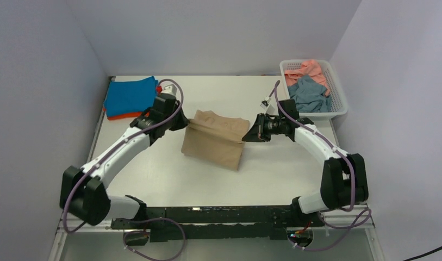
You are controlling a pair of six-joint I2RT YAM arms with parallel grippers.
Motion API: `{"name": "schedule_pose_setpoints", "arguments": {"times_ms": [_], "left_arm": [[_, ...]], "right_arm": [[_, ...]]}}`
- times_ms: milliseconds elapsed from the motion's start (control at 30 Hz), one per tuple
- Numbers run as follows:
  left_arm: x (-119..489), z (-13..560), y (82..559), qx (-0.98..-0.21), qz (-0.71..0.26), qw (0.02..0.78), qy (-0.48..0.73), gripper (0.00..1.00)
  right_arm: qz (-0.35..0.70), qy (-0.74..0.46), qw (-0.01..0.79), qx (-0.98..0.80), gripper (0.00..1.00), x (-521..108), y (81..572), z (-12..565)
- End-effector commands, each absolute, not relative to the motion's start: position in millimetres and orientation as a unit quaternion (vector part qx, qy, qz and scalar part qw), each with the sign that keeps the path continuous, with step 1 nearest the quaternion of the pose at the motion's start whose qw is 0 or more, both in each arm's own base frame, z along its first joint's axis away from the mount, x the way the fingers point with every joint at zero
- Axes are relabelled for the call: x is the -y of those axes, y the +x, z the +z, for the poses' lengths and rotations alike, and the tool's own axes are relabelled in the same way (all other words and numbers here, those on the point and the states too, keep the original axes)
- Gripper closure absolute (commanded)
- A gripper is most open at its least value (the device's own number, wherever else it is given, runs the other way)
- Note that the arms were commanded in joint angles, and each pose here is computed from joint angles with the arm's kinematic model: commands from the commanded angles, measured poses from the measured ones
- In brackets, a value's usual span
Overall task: Fold and stack the t-shirts
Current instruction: Fold the long partially folded tshirt into a neat square
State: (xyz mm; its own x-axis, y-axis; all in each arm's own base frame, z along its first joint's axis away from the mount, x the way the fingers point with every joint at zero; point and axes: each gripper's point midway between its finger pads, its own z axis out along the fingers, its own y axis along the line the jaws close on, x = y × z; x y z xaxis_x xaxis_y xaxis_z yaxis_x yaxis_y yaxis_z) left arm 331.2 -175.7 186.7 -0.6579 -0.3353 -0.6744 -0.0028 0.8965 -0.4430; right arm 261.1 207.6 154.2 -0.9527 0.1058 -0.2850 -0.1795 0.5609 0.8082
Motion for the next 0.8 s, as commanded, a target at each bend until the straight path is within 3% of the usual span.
{"name": "schedule_pose_setpoints", "arguments": {"times_ms": [0,433,633,667,700,733,767], "left_arm": [[159,205,391,-0.869,-0.160,0.454,-0.117,1.00],[179,153,462,-0.893,-0.146,0.414,-0.101,1.00],[183,136,491,-0.901,-0.141,0.398,-0.103,0.98],[182,136,496,-0.901,-0.140,0.396,-0.104,0.92],[181,141,502,-0.901,-0.141,0.397,-0.106,0.77],[180,147,506,-0.899,-0.142,0.401,-0.105,0.53],[180,156,510,-0.896,-0.146,0.407,-0.102,0.23]], "right_arm": [[0.426,0.006,0.208,-0.880,1.00,-192,316,146],[0.402,0.043,0.256,-0.878,1.00,-176,395,100],[0.411,0.049,0.291,-0.862,0.94,-172,440,96],[0.410,0.047,0.298,-0.861,0.88,-171,447,99],[0.408,0.042,0.304,-0.860,0.75,-171,452,103],[0.403,0.039,0.312,-0.860,0.61,-169,457,109],[0.394,0.036,0.324,-0.859,0.43,-167,463,115]]}}
